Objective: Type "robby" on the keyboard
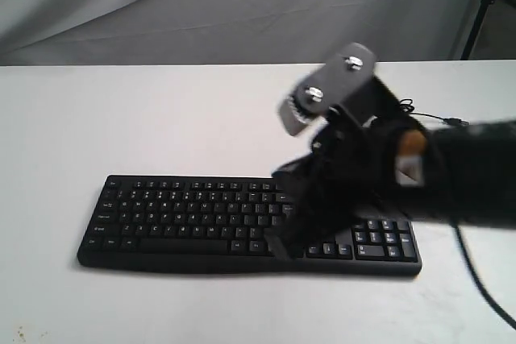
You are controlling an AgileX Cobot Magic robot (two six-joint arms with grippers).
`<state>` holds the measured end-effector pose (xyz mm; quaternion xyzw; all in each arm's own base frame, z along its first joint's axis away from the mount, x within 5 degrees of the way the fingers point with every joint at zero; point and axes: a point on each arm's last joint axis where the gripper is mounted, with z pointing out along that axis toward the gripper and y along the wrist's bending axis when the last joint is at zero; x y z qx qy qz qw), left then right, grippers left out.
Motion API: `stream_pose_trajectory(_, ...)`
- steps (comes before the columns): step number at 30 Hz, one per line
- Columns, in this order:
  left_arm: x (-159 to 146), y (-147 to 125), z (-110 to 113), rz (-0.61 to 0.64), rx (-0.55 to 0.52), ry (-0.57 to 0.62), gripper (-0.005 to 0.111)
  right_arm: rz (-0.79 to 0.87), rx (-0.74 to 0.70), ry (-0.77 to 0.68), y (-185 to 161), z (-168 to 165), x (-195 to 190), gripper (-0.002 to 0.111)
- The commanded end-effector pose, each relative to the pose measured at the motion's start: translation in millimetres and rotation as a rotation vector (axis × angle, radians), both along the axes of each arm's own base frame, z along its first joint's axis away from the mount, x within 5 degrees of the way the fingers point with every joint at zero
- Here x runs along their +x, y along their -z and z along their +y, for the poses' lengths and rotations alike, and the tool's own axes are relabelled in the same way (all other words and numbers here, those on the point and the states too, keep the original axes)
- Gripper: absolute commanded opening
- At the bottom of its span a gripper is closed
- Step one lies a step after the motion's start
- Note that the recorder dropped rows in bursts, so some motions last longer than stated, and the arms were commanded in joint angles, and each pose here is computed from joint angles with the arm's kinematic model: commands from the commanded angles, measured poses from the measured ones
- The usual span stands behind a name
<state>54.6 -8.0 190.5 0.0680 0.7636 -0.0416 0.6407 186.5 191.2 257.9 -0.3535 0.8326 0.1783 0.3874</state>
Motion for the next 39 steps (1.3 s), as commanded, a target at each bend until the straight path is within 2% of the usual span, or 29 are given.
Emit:
stream_pose_trajectory(1, 0, 1, 0, -0.007, 0.001, 0.006, 0.000, -0.084, 0.083, 0.039, 13, -41, -35, 0.000)
stream_pose_trajectory(8, 0, 1, 0, -0.007, 0.001, 0.006, 0.000, -0.130, 0.131, 0.058, 10, -65, -55, 0.000)
stream_pose_trajectory(10, 0, 1, 0, -0.007, 0.001, 0.006, 0.000, -0.171, 0.159, 0.142, 14, -92, -64, 0.000)
stream_pose_trajectory(13, 0, 1, 0, -0.007, 0.001, 0.006, 0.000, -0.376, 0.279, 0.365, 22, -142, -87, 0.000)
stream_pose_trajectory(18, 0, 1, 0, -0.007, 0.001, 0.006, 0.000, -0.530, 0.313, 0.570, 27, -173, -112, 0.000)
stream_pose_trajectory(25, 0, 1, 0, -0.007, 0.001, 0.006, 0.000, -0.568, 0.271, 0.737, 49, -186, -129, 0.000)
stream_pose_trajectory(29, 0, 1, 0, -0.007, 0.001, 0.006, 0.000, -0.558, 0.262, 0.752, 61, -187, -130, 0.000)
stream_pose_trajectory(32, 0, 1, 0, -0.007, 0.001, 0.006, 0.000, -0.486, 0.232, 0.747, 67, -186, -131, 0.000)
stream_pose_trajectory(39, 0, 1, 0, -0.007, 0.001, 0.006, 0.000, -0.486, 0.232, 0.747, 67, -186, -131, 0.000)
